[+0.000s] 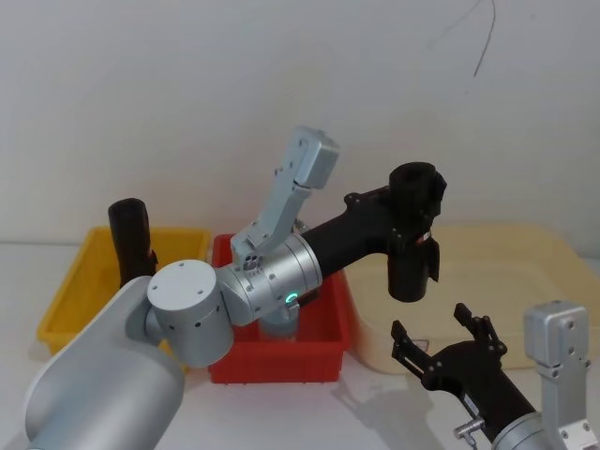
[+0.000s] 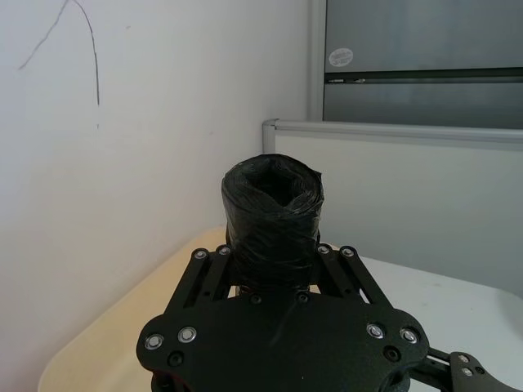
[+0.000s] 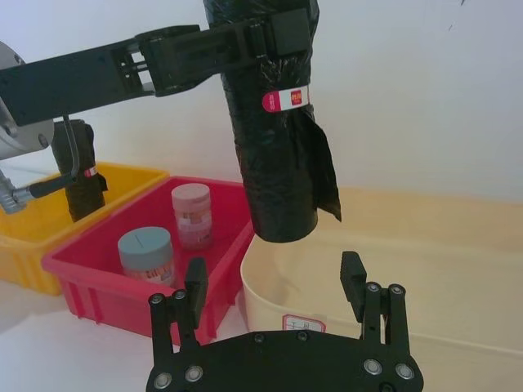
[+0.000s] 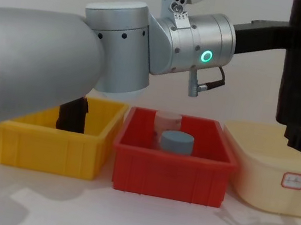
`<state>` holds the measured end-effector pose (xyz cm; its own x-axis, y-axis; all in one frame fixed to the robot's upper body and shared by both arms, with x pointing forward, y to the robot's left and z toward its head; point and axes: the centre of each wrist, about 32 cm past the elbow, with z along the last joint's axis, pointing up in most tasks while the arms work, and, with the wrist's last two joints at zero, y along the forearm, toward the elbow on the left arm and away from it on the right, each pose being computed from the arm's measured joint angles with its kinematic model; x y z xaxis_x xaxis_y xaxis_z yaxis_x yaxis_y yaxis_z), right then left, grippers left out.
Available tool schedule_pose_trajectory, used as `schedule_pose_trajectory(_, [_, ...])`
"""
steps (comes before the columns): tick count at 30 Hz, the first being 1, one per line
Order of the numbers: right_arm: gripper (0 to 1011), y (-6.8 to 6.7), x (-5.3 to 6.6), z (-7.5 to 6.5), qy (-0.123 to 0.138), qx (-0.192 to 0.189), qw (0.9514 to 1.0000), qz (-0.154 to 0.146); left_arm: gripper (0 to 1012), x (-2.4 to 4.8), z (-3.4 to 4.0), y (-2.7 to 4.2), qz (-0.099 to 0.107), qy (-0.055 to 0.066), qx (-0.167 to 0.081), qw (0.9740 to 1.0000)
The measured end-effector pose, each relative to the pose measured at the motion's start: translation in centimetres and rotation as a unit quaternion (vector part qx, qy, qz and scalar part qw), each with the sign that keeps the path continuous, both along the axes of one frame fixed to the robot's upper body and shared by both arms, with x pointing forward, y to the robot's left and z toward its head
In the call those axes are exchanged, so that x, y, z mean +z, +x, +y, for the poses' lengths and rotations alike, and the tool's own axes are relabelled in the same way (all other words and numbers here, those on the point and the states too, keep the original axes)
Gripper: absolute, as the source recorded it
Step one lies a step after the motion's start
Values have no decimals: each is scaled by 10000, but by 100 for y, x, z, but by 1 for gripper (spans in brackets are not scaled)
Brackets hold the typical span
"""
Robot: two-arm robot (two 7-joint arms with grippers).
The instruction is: Pick up the garbage bag with the one hand and transfer it to the other hand.
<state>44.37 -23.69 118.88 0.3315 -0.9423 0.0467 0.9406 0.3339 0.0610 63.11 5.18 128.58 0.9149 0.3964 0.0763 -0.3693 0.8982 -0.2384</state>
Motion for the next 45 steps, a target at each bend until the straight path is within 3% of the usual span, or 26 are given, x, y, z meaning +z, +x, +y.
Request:
schedule_pose_trajectory(21, [1000, 134, -2, -6, -150, -164, 9998, -19, 371, -7, -16, 11, 91, 31, -42, 9999])
schedule_pose_trajectory(45, [1000, 466, 119, -47, -327, -152, 9993, -49, 371, -8, -19, 14, 109, 38, -50, 9999])
